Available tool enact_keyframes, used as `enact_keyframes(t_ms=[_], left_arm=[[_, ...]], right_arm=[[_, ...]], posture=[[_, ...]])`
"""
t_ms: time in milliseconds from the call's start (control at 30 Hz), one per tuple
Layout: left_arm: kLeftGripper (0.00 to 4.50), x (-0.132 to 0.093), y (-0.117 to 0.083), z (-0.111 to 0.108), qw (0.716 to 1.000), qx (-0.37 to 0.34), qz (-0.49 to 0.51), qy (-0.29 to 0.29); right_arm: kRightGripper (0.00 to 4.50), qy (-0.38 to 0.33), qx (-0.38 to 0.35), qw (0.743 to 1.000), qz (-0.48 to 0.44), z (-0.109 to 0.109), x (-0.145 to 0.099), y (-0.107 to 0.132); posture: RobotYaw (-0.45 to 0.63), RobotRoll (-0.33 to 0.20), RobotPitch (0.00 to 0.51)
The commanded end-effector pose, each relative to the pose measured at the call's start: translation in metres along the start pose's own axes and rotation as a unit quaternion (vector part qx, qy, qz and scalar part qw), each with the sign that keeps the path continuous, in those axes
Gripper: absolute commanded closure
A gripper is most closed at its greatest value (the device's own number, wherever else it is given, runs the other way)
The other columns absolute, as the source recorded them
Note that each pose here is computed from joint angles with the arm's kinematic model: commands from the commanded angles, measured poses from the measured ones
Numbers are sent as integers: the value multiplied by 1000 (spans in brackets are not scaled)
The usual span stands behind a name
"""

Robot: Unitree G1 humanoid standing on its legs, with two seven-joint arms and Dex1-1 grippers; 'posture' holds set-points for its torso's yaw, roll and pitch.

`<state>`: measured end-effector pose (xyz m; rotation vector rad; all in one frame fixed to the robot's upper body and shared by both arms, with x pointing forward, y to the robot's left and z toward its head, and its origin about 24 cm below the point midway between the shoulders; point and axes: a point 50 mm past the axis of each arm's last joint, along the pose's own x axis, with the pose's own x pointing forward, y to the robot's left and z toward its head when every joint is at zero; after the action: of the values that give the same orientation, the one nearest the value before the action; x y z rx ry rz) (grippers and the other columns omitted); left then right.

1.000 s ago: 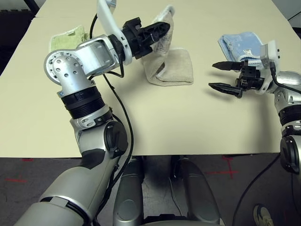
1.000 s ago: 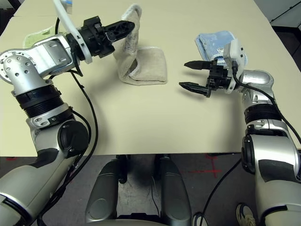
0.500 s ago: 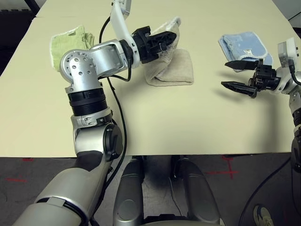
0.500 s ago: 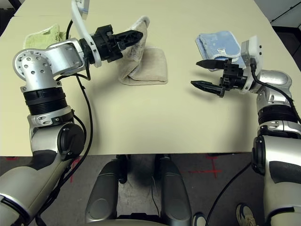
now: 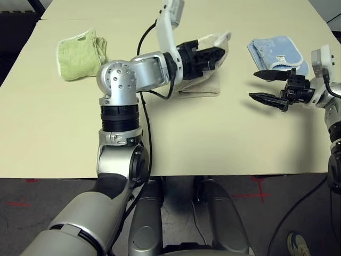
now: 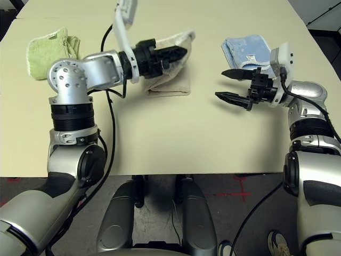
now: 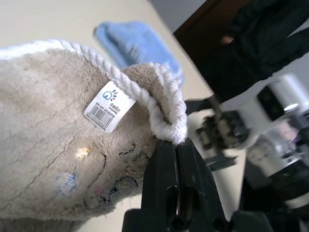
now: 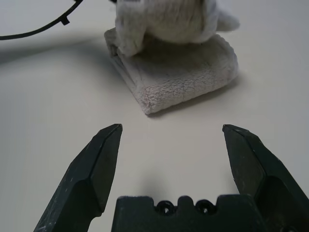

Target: Fold the towel and set it aside.

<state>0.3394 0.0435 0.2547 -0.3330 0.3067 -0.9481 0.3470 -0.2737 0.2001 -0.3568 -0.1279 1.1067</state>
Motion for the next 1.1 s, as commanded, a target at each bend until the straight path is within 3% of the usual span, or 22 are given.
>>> enact_keyframes(t_ms=[33,133,233,567,767,933,1067,1100], left_arm=[[4474,8,7,-9,999,27,27,11],[4474,12,11,-13,998,42,42,16],[3823,17,12,-16,997,58,51,16],[70,16,-7,-6,999,44,-27,15],[23,-19,-5,17,992,101,-68,7],[23,-53,24,19,972,223,-69,-21],[23,-75,49,11,958,280,-54,-21],[1,-79,52,9,959,278,-52,-21]], right_arm=[[0,7,3,1000,-3,-5,-4,2],[0,8,3,1000,-2,-7,-5,2],[0,10,2,1000,-2,-9,-6,4],[0,15,-2,1000,-3,-10,-8,4],[0,7,-4,1000,-2,-6,1,1],[0,-18,5,1000,-21,2,16,-5],[0,-38,9,999,-4,7,27,-4],[178,-39,9,999,1,7,29,-4]], posture=[[53,0,266],[53,0,265],[51,0,263],[47,0,255],[55,0,254],[57,0,255],[60,0,255],[62,0,254]])
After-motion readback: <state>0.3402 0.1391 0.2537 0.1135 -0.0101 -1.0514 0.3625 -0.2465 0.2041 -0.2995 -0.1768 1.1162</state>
